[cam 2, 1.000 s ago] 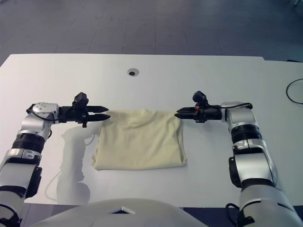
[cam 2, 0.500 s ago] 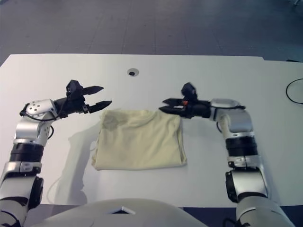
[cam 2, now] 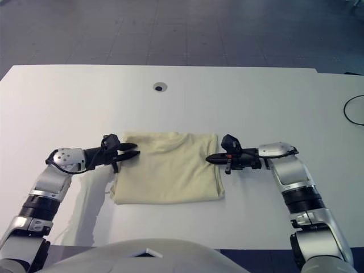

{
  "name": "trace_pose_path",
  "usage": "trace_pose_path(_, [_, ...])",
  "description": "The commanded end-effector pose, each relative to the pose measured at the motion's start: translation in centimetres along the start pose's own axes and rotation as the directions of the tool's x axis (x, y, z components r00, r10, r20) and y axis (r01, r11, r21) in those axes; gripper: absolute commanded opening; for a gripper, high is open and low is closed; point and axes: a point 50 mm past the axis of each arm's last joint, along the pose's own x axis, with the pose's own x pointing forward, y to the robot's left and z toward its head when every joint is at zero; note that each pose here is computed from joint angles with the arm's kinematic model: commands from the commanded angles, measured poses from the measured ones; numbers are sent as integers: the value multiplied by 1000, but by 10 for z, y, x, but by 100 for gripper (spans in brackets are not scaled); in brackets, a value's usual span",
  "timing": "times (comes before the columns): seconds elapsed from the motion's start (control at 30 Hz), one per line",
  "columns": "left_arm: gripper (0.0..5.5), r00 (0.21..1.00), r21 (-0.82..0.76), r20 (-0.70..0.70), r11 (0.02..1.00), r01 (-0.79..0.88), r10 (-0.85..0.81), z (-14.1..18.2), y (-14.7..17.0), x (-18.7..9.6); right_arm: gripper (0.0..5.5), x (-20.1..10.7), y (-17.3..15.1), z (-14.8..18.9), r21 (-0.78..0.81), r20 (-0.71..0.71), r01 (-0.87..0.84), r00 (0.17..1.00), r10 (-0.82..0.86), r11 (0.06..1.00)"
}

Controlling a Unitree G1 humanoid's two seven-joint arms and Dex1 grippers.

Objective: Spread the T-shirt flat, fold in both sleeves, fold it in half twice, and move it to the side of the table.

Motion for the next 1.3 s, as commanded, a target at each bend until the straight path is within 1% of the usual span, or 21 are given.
trace_pose_path(0.03, [33,998,36,34,998,44,-45,6,-1,4,0,-2,-2,-12,31,-54,40,998,-38,999])
trace_pose_path(0.1, [5,997,45,48,997,64,-66,9,-2,4,0,-5,-2,-8,26,-40,40,998,-39,999])
trace_pose_path(0.13, [2,996,49,58,996,71,-74,12,-2,5,0,-7,-2,-5,22,-27,40,999,-39,999])
trace_pose_path(0.17, [22,994,54,68,996,77,-81,15,-1,5,0,-8,-2,-1,21,-7,39,999,-39,999])
trace_pose_path(0.27, [77,993,88,82,993,74,-82,27,3,4,0,-13,-3,25,40,118,42,992,-46,998])
trace_pose_path(0.37, [127,992,116,106,992,50,-63,42,10,-9,0,-18,-4,54,54,230,34,972,-46,998])
trace_pose_path(0.43, [154,992,131,117,991,40,-55,51,11,-21,0,-19,-4,65,40,249,43,967,-52,998])
trace_pose_path(0.47, [177,992,145,114,989,39,-56,56,9,-27,20,-19,-4,68,30,250,54,966,-60,998])
trace_pose_path(0.53, [209,993,165,86,984,62,-77,62,0,-41,46,-16,-8,72,0,231,93,969,-90,996])
trace_pose_path(0.57, [235,993,174,58,980,95,-106,62,-8,-47,71,-14,-10,69,-26,205,125,972,-117,992])
trace_pose_path(0.6, [250,991,180,28,976,126,-133,62,-16,-51,85,-12,-13,66,-60,178,160,973,-147,985])
trace_pose_path(0.7, [307,976,205,-72,955,215,-204,55,-40,-57,141,-8,-22,56,-216,100,237,970,-220,947])
trace_pose_path(0.83, [372,964,250,-173,938,241,-202,42,-56,-57,202,-5,-29,43,-354,12,230,970,-241,906])
trace_pose_path(0.93, [418,944,303,-277,916,262,-179,24,-63,-56,247,-2,-32,35,-446,-47,214,964,-261,869])
trace_pose_path(1.03, [468,911,369,-383,879,303,-153,11,-65,-59,295,-3,-33,29,-514,-87,188,959,-269,837])
trace_pose_path(1.1, [503,901,404,-415,863,303,-122,7,-59,-62,330,-6,-32,26,-548,-108,168,957,-268,820])
trace_pose_path(1.17, [539,898,458,-432,837,301,-87,10,-49,-65,366,-8,-28,22,-596,-139,130,955,-261,792])
trace_pose_path(1.23, [540,898,507,-433,804,311,-75,16,-40,-65,399,-11,-23,17,-652,-175,81,951,-254,754])
trace_pose_path(1.3, [540,898,550,-433,766,333,-80,21,-31,-64,420,-13,-16,13,-701,-204,36,947,-248,712])
